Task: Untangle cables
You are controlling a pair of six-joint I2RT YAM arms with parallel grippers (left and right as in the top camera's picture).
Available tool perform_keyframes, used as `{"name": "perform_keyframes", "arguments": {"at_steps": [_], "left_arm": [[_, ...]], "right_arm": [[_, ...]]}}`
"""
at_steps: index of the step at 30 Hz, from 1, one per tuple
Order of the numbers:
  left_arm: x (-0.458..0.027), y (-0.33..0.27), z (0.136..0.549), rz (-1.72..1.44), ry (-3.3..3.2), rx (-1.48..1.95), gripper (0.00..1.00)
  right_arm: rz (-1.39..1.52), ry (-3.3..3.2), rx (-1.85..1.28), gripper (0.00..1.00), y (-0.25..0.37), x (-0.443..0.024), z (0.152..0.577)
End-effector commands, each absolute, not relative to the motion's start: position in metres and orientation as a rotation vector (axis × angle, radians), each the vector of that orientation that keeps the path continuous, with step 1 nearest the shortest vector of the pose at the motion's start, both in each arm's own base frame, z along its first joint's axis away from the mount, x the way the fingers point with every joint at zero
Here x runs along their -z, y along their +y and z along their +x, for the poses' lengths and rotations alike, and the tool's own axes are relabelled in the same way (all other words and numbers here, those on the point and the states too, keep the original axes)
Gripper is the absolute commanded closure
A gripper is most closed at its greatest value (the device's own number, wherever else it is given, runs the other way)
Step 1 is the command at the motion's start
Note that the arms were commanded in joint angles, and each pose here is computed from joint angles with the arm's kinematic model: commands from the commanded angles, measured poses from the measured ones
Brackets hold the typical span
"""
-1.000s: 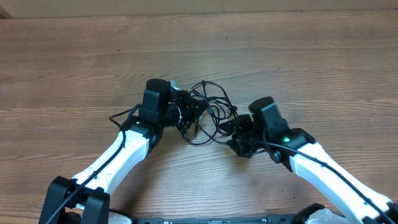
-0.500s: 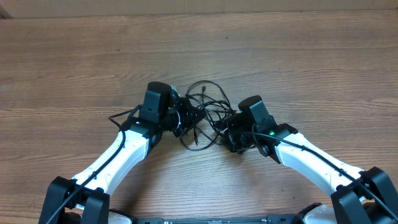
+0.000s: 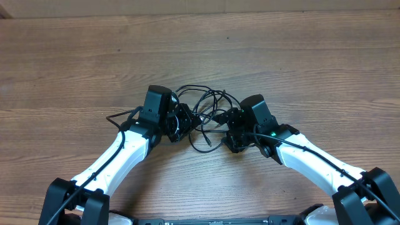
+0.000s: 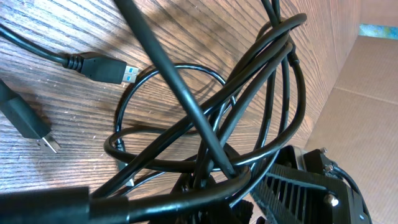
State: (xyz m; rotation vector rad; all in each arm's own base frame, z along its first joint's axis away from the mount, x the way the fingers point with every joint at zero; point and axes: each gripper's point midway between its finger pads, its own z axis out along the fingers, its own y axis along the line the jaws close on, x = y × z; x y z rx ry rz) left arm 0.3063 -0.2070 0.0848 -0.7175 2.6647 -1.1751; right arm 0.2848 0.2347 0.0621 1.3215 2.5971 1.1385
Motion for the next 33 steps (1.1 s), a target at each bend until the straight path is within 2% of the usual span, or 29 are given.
{"name": "perform_keyframes", "arguments": {"at_steps": [1,9,17,22,26,33], "left_arm": [[-0.094,-0.217,0.301,-0.627,2.669,1.207,0.96],[-0.114,-0.229,0.314,-0.684,2.576,1.352,0.96],[-0.118,-0.231,0.318,-0.748,2.549,1.383,0.96],[-0.118,-0.231,0.318,-0.747,2.549,1.383,0.96],[-0.118,-0.231,0.318,-0.747,2.549,1.383,0.96],[-0.119,-0.232,0.317,-0.743,2.553,1.391,0.96]], "right_arm": [[1.431,2.518,-1.152,0.26,0.234,-0.066,0.293],[1.605,2.429,-1.165,0.27,0.232,-0.068,0.298],[1.886,2.297,-1.192,0.43,0.232,-0.068,0.3],[1.86,2.26,-1.254,0.43,0.236,-0.076,0.309],[1.957,2.229,-1.269,0.44,0.24,-0.07,0.31],[1.823,2.219,-1.452,0.51,0.269,-0.071,0.329]]}}
